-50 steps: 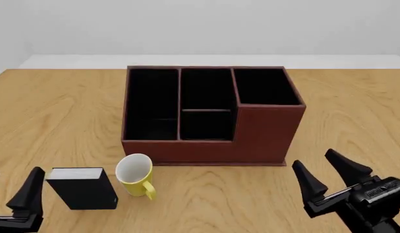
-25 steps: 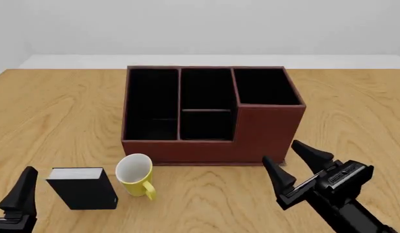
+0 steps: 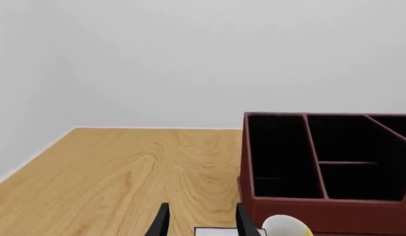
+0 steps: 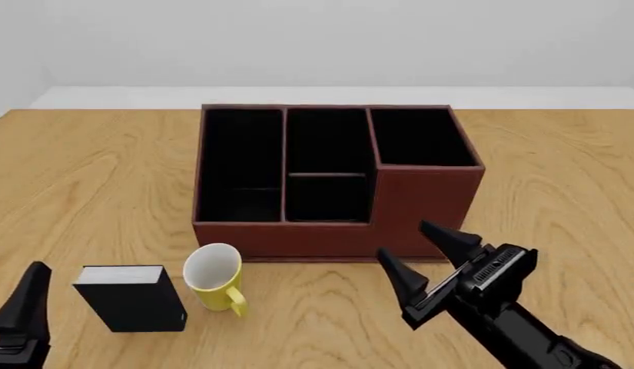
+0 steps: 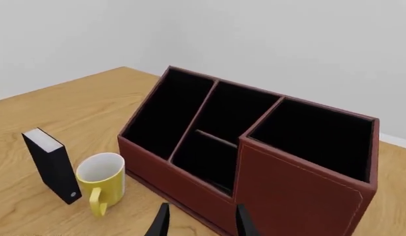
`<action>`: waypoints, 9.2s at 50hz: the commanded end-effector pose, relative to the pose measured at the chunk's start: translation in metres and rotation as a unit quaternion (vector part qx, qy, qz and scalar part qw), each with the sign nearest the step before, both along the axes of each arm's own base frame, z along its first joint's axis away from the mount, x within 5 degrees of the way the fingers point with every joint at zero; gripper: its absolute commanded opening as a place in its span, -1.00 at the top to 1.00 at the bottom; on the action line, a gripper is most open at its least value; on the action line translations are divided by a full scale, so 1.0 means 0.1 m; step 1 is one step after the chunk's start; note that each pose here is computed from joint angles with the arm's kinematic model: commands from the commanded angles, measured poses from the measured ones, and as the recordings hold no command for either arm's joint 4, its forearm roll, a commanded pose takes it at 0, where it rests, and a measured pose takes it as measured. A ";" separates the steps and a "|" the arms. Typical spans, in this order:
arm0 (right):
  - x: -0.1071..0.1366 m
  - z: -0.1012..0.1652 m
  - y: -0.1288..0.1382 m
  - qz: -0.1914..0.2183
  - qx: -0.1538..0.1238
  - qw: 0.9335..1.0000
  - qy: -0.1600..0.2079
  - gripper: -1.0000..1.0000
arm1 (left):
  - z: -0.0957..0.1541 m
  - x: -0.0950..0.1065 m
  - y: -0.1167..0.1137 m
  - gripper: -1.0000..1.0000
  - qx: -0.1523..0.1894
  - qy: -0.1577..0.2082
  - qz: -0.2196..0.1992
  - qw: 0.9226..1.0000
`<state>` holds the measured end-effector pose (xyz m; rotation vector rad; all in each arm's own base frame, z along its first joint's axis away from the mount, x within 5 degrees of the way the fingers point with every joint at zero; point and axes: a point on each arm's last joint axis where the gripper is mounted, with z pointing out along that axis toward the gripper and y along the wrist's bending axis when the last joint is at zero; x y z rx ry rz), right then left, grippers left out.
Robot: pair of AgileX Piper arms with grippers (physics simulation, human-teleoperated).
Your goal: Pick up the yellow and white mug and place it to the right of the caddy.
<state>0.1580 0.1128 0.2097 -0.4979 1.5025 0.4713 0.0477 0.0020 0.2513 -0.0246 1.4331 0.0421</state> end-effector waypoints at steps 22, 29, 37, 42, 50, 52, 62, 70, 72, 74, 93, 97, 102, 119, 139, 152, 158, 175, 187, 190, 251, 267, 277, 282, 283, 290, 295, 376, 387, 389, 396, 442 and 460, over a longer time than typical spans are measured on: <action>0.17 -0.03 0.35 0.041 0.001 0.999 0.006 -1.00 | 0.04 -0.02 0.01 -1.00 0.000 -0.004 0.012 1.000; 0.19 -0.07 0.43 0.052 -0.003 0.999 0.008 -1.00 | 0.08 -0.03 0.01 -1.00 0.000 -0.007 0.010 1.000; 0.20 -0.13 0.55 0.067 -0.008 0.998 0.012 -1.00 | 0.10 -0.04 0.01 -1.00 0.002 -0.008 0.014 1.000; 0.23 -0.14 0.59 0.070 -0.008 0.997 0.015 -1.00 | 0.09 -0.03 0.01 -1.00 0.003 -0.007 0.016 1.000; 0.25 -0.12 0.68 0.079 -0.008 0.997 0.015 -1.00 | 0.12 -0.04 0.01 -1.00 0.004 -0.009 0.015 1.000; 0.26 -0.14 0.70 0.080 -0.009 0.997 0.016 -1.00 | 0.12 -0.04 0.01 -1.00 0.004 -0.009 0.017 1.000; 0.29 -0.18 0.83 0.095 -0.012 0.995 0.020 -1.00 | 0.13 -0.05 0.01 -1.00 0.003 -0.010 0.019 1.000; 0.29 -0.22 0.92 0.106 -0.015 0.994 0.023 -1.00 | 0.15 -0.05 0.02 -1.00 0.002 -0.012 0.021 1.000; 0.30 -0.25 0.93 0.105 -0.015 0.994 0.025 -1.00 | 0.15 -0.05 0.02 -1.00 0.003 -0.012 0.022 1.000; 0.31 -0.27 0.94 0.104 -0.017 0.994 0.026 -1.00 | 0.14 -0.05 0.02 -1.00 0.002 -0.011 0.023 1.000; 0.30 -0.28 1.12 0.126 -0.019 0.992 0.026 -1.00 | 0.16 -0.06 0.02 -1.00 0.001 -0.012 0.030 0.999; 0.30 -0.29 1.17 0.132 -0.021 0.991 0.026 -1.00 | 0.18 -0.06 0.02 -1.00 -0.001 -0.014 0.032 0.999; 0.31 -0.31 1.22 0.136 -0.022 0.990 0.027 -1.00 | 0.18 -0.06 0.03 -1.00 -0.001 -0.015 0.035 0.999; 0.32 -0.38 1.33 0.145 -0.027 0.988 0.033 -1.00 | 0.15 -0.06 0.03 -1.00 -0.004 -0.015 0.037 0.999; 0.30 -0.46 1.48 0.163 -0.034 0.985 0.038 -1.00 | 0.13 -0.05 0.04 -1.00 -0.008 -0.015 0.042 0.999; 0.25 -0.53 1.56 0.175 -0.040 0.983 0.043 -1.00 | 0.13 -0.05 0.04 -1.00 -0.007 -0.014 0.043 0.999; 0.26 -0.55 1.60 0.177 -0.042 0.982 0.044 -1.00 | 0.13 -0.05 0.04 -1.00 -0.006 -0.015 0.043 0.999; 0.28 -0.69 1.67 0.181 -0.049 0.981 0.054 -1.00 | 0.11 -0.04 0.04 -1.00 -0.004 -0.013 0.044 0.999; 0.32 -0.82 1.72 0.178 -0.057 0.980 0.066 -1.00 | 0.10 -0.04 0.04 -1.00 -0.005 -0.012 0.041 0.999; 0.33 -0.83 1.73 0.179 -0.058 0.980 0.067 -1.00 | 0.11 -0.04 0.04 -1.00 -0.004 -0.012 0.041 0.999; 0.42 -0.92 1.68 0.161 -0.050 0.981 0.095 1.00 | 0.06 -0.02 0.04 -1.00 -0.009 -0.008 0.041 0.999; 0.27 -0.74 1.64 0.179 -0.049 0.981 0.064 1.00 | 0.10 -0.03 0.04 -1.00 -0.009 -0.011 0.041 0.999; 0.17 -0.60 1.60 0.188 -0.053 0.980 0.048 1.00 | 0.17 -0.06 0.03 -1.00 -0.009 -0.017 0.035 0.999; 0.09 -0.52 1.60 0.199 -0.054 0.978 0.041 1.00 | 0.19 -0.07 0.03 -1.00 -0.007 -0.019 0.035 0.999; 0.08 -0.50 1.59 0.200 -0.055 0.977 0.039 1.00 | 0.20 -0.07 0.03 -1.00 -0.008 -0.020 0.034 0.999; 0.01 -0.41 1.58 0.208 -0.060 0.976 0.029 1.00 | 0.26 -0.09 0.02 -1.00 -0.007 -0.025 0.035 0.999; -0.04 -0.32 1.56 0.214 -0.059 0.975 0.027 1.00 | 0.31 -0.11 0.02 -1.00 -0.007 -0.029 0.033 0.999; -0.47 0.85 0.67 0.194 -0.088 0.971 -0.104 1.00 | 0.57 -0.23 -0.01 -1.00 0.007 -0.047 0.006 0.999; -0.49 1.00 0.47 0.169 -0.089 0.974 -0.118 1.00 | 0.61 -0.25 -0.01 -1.00 0.005 -0.051 0.002 0.999; -0.50 1.02 0.42 0.163 -0.089 0.975 -0.119 1.00 | 0.61 -0.24 -0.01 -1.00 0.005 -0.051 -0.001 0.999; -0.51 1.04 0.23 0.134 -0.094 0.978 -0.126 1.00 | 0.64 -0.19 -0.02 -1.00 0.005 -0.053 -0.027 0.998; -0.75 1.26 -0.49 0.005 -0.079 0.985 -0.151 1.00 | 0.68 -0.15 -0.06 -1.00 0.022 -0.053 -0.080 0.995; -0.77 1.43 -0.62 -0.048 -0.082 0.981 -0.167 1.00 | 0.68 -0.01 -0.09 -1.00 0.011 -0.054 -0.098 0.994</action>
